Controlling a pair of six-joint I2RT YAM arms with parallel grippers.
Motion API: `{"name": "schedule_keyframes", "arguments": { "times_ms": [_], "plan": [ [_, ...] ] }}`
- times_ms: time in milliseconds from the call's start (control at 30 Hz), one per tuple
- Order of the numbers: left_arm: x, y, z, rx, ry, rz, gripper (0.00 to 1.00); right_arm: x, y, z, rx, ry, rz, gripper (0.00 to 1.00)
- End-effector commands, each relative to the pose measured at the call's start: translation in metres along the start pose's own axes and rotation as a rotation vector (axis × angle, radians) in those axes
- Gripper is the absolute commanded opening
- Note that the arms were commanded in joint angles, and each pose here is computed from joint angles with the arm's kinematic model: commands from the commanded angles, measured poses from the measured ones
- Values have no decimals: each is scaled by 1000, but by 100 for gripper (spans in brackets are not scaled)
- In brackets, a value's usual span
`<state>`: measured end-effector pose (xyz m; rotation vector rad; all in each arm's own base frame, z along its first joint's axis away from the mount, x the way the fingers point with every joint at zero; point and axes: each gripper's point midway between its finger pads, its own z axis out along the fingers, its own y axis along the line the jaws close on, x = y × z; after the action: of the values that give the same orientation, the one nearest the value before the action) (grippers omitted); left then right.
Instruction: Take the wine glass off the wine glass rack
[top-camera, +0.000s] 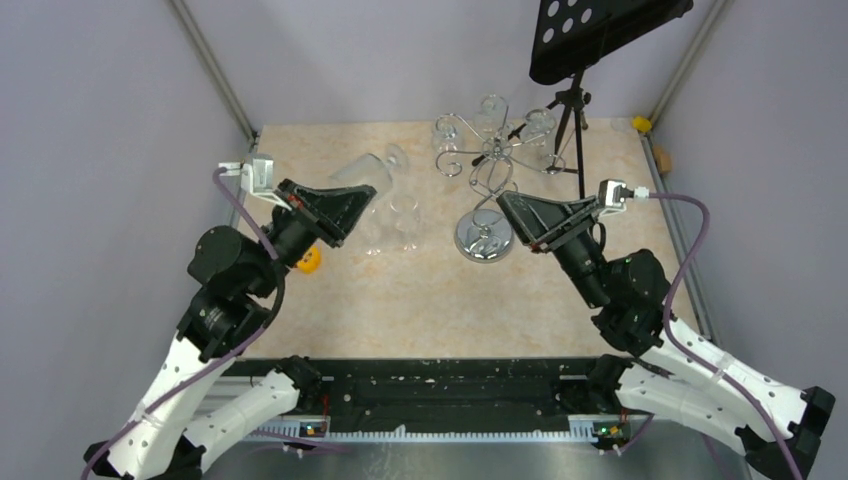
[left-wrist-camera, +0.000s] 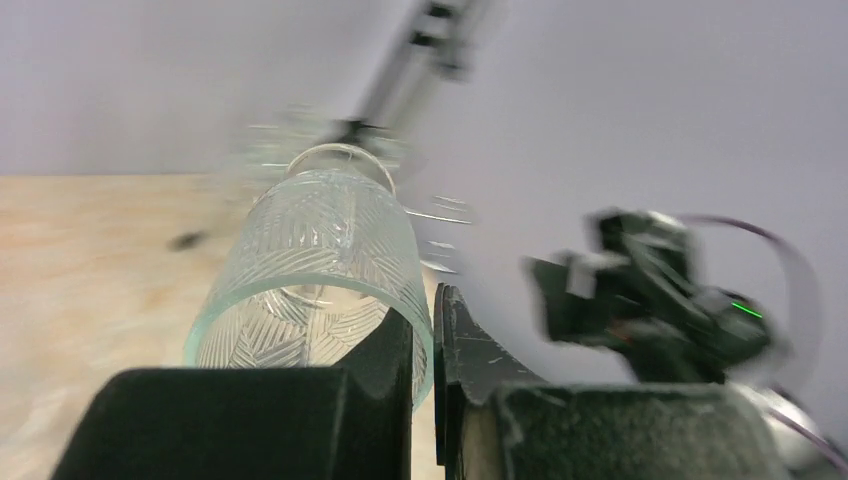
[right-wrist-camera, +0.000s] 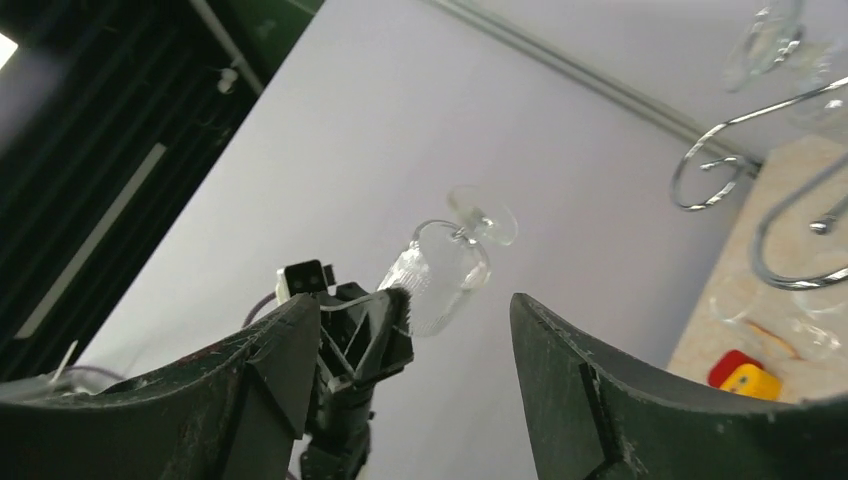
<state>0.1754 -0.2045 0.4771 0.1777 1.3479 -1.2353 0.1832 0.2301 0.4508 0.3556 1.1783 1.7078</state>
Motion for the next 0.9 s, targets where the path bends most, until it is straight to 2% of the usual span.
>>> {"name": "schedule_keyframes", "arguments": {
  "times_ms": [0,100,167,300,433,700,867],
  "plan": [
    [-23,128,-41,-715,-63,271,0,-19,-13,-4,122,-64,-98,67],
    [-28,178,-70,-1038,-56,397,0,-26,-14,-9,135,-93,-110,65],
    [-23,197,-78,-1135,-11,430,0,-30,-15,-11,146,-109,-120,64],
    [-3,237,-86,-1195,124,373,0,-35,-15,-13,158,-123,-145,64],
    [15,281,-96,-1265,207,305,0,-35,-17,-18,162,-119,-140,63],
    [71,347,-83,-1261,415,35,0,-34,-22,-26,174,-120,-109,62],
    [89,363,-79,-1240,438,-30,0,-40,-27,-41,185,-145,-93,61]
  ]
}}
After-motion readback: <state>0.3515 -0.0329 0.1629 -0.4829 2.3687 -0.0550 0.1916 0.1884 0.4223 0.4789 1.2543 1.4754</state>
